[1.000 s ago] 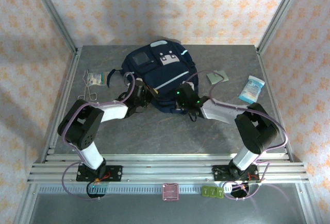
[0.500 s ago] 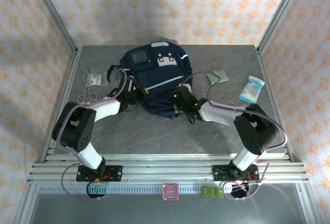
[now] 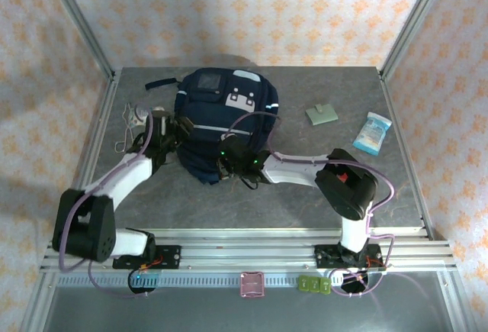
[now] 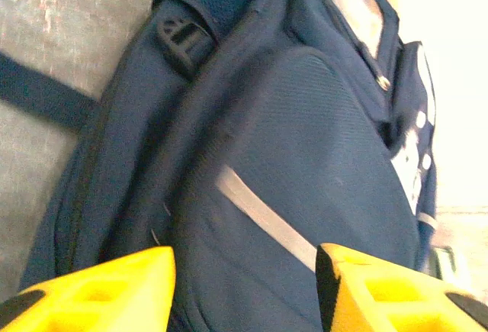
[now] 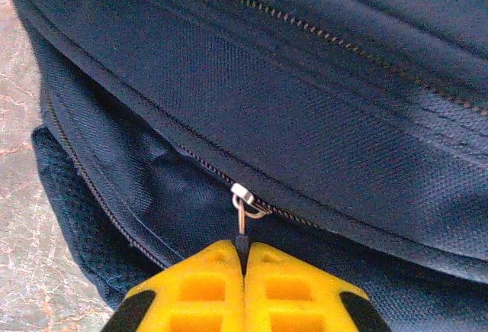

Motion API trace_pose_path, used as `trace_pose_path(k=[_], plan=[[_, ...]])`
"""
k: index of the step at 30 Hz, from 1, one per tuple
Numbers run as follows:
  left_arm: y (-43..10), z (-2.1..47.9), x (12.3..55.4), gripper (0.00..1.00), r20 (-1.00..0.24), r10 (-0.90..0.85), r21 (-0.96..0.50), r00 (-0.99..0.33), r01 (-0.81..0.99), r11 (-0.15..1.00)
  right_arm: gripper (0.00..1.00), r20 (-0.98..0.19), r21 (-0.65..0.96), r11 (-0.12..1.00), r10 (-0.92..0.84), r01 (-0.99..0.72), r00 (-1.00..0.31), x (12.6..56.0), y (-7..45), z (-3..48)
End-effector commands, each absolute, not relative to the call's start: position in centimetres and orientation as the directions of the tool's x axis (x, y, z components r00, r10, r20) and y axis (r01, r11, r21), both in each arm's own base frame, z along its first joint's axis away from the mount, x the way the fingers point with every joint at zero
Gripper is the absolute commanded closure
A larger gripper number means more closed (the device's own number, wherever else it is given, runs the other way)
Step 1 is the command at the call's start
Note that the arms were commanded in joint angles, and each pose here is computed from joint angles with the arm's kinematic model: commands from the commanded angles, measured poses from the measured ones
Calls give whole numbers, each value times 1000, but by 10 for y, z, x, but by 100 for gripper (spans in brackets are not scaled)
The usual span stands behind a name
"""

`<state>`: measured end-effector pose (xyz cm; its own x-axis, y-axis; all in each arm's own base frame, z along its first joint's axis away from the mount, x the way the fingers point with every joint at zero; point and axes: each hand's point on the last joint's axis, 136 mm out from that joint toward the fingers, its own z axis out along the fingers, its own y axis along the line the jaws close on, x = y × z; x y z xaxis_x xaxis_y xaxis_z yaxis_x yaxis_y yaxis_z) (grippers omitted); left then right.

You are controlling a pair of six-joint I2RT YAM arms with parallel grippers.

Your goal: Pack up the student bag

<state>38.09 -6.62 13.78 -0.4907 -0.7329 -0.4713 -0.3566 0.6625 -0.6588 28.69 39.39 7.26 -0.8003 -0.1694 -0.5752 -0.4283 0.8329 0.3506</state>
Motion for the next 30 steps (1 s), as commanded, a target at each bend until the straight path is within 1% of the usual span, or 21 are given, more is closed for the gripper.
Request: trace_pose_path(k=[1,5,8,14,18,21,22,23,26,28,30], plan=[[-85,129,358,45,-381,-784,-720,-490,-375,584,100,-580,379,802,-182,-461,-794,286,408,78],[-101,119,338,42,-328,-810,-744,-487,-395,539,100,-582,379,801,-182,-463,-792,287,409,78],[-116,113,331,41,-289,-826,-778,-483,-385,497,100,-589,386,798,-172,-462,-789,287,409,81],[-129,109,344,40,-271,-837,-800,-475,-372,470,100,-581,397,794,-171,-460,-796,284,409,78],[-137,104,356,40,-287,-823,-784,-490,-374,496,100,-582,396,794,-171,-461,-795,284,408,77],[-138,93,363,43,-292,-822,-772,-490,-387,504,100,-580,400,791,-173,-463,-796,283,408,76],[-138,89,365,46,-293,-821,-766,-491,-393,508,100,-579,401,791,-172,-462,-797,283,408,76],[-139,85,367,52,-296,-815,-757,-498,-398,518,100,-578,398,793,-174,-461,-798,283,407,75],[-141,75,369,83,-292,-809,-747,-511,-407,527,100,-581,382,803,-177,-458,-794,283,403,75],[-141,75,370,99,-295,-806,-746,-514,-404,530,100,-587,357,818,-179,-451,-790,284,396,75],[-138,77,371,100,-301,-803,-743,-514,-401,535,100,-594,320,841,-181,-437,-784,287,386,76]])
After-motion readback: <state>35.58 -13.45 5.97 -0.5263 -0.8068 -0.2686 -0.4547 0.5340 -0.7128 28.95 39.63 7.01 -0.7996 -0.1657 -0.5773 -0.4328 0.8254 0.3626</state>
